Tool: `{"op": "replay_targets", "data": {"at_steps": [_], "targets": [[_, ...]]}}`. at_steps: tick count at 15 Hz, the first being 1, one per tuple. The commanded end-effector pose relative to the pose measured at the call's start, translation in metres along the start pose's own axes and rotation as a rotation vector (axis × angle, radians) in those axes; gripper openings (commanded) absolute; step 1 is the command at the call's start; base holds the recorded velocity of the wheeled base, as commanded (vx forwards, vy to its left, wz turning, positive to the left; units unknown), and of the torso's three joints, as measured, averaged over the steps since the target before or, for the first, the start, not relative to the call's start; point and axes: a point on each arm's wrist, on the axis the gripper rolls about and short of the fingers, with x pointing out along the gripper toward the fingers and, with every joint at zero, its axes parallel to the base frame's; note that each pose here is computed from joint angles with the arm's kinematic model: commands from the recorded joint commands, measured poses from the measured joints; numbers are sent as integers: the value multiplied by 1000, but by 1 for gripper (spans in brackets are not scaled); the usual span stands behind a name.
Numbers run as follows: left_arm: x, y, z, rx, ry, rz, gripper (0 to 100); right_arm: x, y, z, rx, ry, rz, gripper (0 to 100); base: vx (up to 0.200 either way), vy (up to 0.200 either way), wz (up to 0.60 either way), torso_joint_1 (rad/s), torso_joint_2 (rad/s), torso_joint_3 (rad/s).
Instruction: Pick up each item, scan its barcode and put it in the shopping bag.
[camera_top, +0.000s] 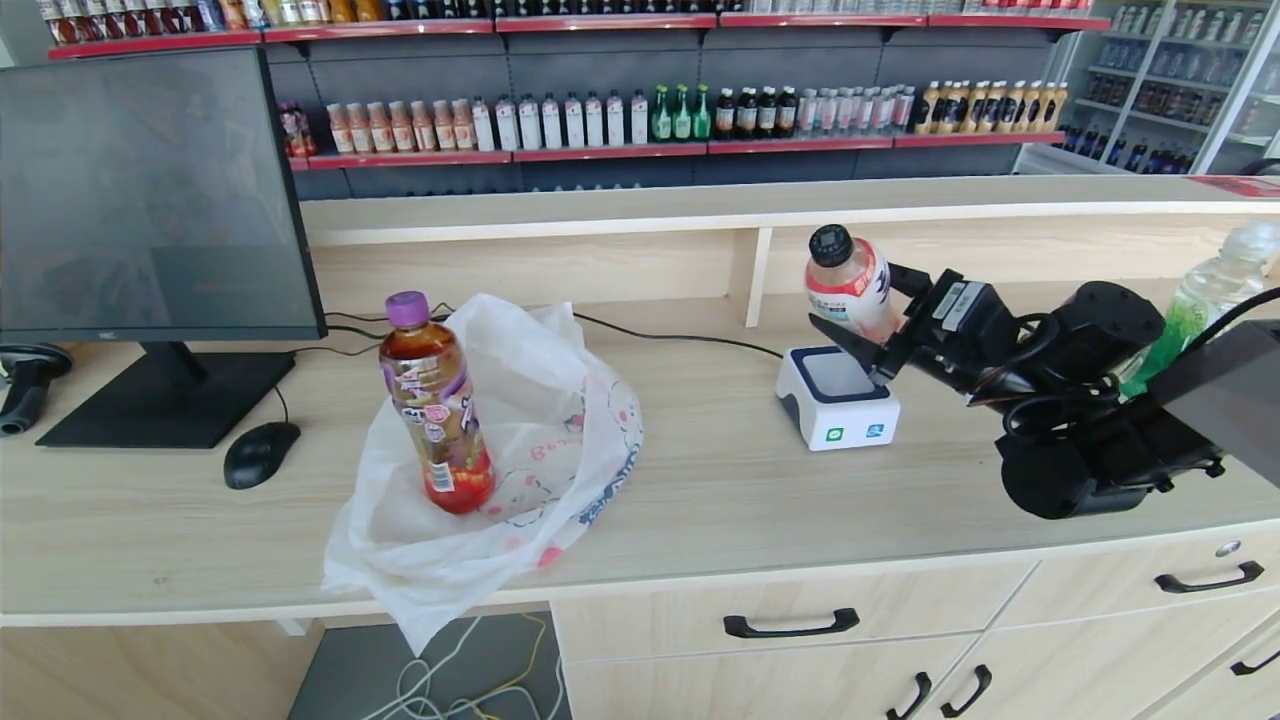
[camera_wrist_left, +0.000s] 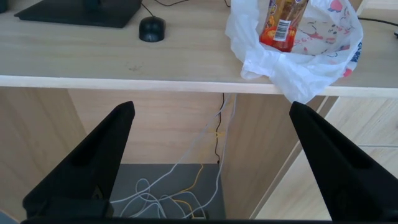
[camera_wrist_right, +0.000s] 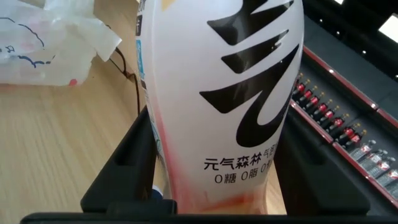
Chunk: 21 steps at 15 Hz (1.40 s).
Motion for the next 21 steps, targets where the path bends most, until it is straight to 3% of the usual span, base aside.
{"op": "replay_targets", "data": {"at_steps": [1,21], "targets": [[0,0,0,-1,-1,0,100,3,4,-12,-6,-2,7,0,0,0,0,0,0,0],[0,0,0,-2,-1,0,100,5,6,-25,-16,6,-5,0,0,0,0,0,0,0]]}}
